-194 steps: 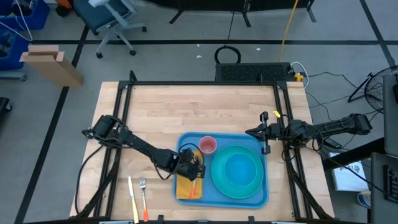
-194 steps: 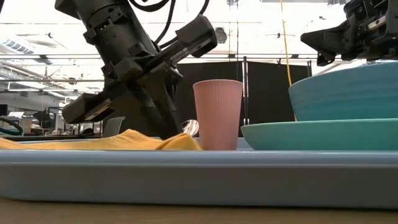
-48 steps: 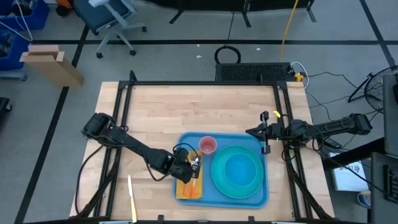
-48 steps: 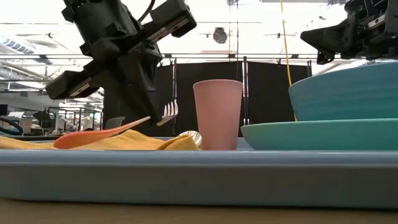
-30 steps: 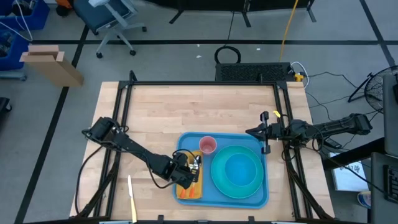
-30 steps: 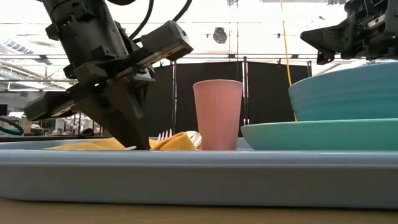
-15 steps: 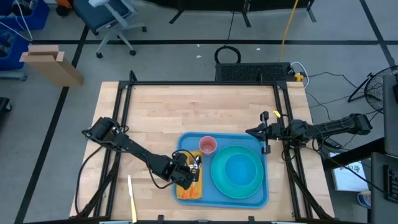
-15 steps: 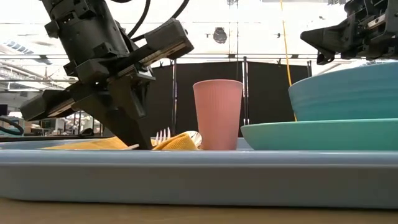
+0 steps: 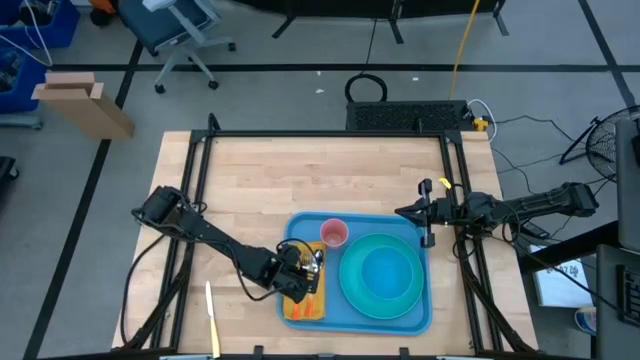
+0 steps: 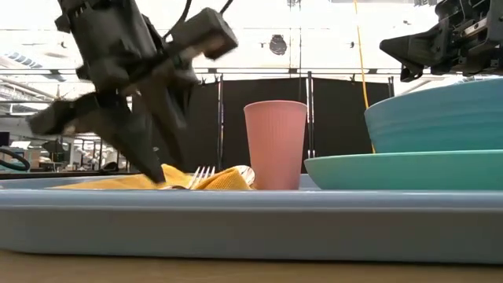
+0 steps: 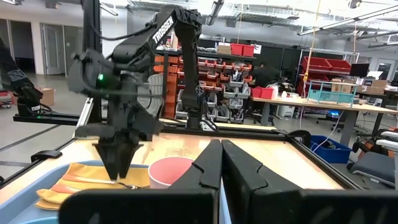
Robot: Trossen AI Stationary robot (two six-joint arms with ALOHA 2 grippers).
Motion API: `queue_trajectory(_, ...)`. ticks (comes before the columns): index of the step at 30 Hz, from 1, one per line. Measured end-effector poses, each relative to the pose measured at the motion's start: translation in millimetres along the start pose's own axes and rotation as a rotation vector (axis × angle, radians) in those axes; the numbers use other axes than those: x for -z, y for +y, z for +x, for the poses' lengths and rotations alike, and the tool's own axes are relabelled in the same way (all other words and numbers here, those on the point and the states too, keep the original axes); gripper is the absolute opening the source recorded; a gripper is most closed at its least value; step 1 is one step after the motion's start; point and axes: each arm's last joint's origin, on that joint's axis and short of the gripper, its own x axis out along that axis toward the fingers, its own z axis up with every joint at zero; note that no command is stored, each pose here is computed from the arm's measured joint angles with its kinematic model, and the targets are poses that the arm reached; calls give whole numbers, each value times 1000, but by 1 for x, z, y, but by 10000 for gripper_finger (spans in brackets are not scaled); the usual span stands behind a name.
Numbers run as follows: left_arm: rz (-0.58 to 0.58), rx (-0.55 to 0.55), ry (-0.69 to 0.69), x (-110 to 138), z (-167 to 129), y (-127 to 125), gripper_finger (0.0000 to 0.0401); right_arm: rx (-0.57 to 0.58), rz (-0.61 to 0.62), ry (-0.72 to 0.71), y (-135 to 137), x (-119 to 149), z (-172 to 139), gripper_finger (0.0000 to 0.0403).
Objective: Set up tray
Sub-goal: Put the yellow knife on the yellow napkin to the left of the orange fork
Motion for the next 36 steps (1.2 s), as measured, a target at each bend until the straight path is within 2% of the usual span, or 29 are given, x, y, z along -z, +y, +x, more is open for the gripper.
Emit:
queue_trajectory(4,53,21,7,-3,-28,-1,147,0,0,0,0,0,0,0)
queue_trajectory(8,77,0,35,6,-71,11,140,0,8,-1,0,0,0,0)
queue_trajectory(12,34,-78,96,36,-104,34,119,0,8,0,0,0,0,0)
queue_trajectory(16,-88,-165,140,79,-124,61,99,0,11,0,0,0,0,0)
queue_trajectory(19,-158,-187,168,108,-126,75,94,0,12,-1,0,0,0,0)
queue_trajectory(22,-145,-200,173,125,-116,80,93,0,11,-1,0,0,0,0)
queue_trajectory(24,-142,-238,177,129,-108,82,93,1,11,-5,0,0,0,0)
queue_trajectory(29,-145,-414,274,136,-94,88,93,1,12,-8,0,-1,0,0)
queue_trajectory(36,-137,-481,309,141,-89,92,93,1,13,-9,0,-1,0,0)
